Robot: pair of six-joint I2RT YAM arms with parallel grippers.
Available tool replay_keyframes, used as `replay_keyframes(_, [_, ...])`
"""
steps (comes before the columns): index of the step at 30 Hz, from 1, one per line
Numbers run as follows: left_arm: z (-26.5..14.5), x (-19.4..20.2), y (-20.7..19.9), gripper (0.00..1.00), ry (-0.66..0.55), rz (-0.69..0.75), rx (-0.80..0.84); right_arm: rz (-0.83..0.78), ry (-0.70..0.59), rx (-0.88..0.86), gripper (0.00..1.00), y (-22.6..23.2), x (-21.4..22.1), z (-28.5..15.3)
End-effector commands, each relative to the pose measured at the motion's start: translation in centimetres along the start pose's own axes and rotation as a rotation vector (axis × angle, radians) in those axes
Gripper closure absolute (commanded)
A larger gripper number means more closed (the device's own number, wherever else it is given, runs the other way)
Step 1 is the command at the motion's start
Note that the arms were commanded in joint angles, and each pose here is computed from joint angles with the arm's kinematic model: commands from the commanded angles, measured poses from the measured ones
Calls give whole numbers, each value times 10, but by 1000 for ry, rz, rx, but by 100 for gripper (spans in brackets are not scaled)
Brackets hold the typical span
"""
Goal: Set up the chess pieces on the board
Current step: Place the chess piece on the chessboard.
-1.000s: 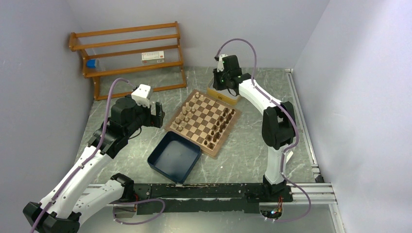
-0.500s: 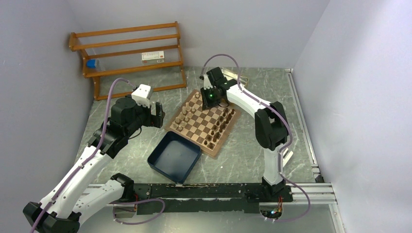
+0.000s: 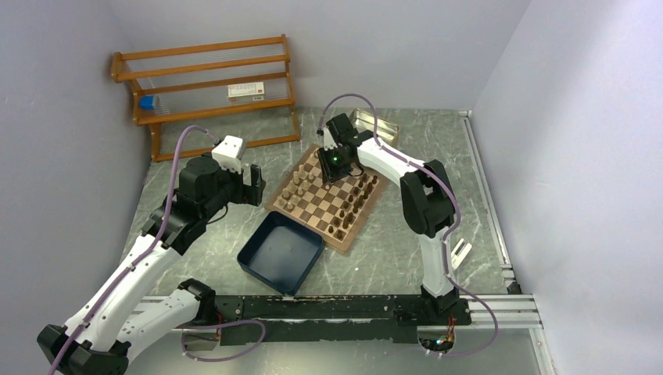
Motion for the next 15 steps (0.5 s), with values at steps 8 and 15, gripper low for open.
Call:
replay_keyframes(8, [-2, -6, -1, 5, -30, -5, 13, -8, -59, 35, 71, 5, -12, -9])
replay_keyframes(15, [-1, -6, -2, 5, -25, -5, 15, 52, -105, 103, 68, 5, -10, -7])
Point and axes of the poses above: each gripper's point midway between its finger pads, its own z axis out along the fingers, its own y axis along the line the jaws close on, x = y × z, the point moved 5 cm from there along -z, back along the fingers, and after that the axes turned 8 degrees about -z, right-handed, at the moved point
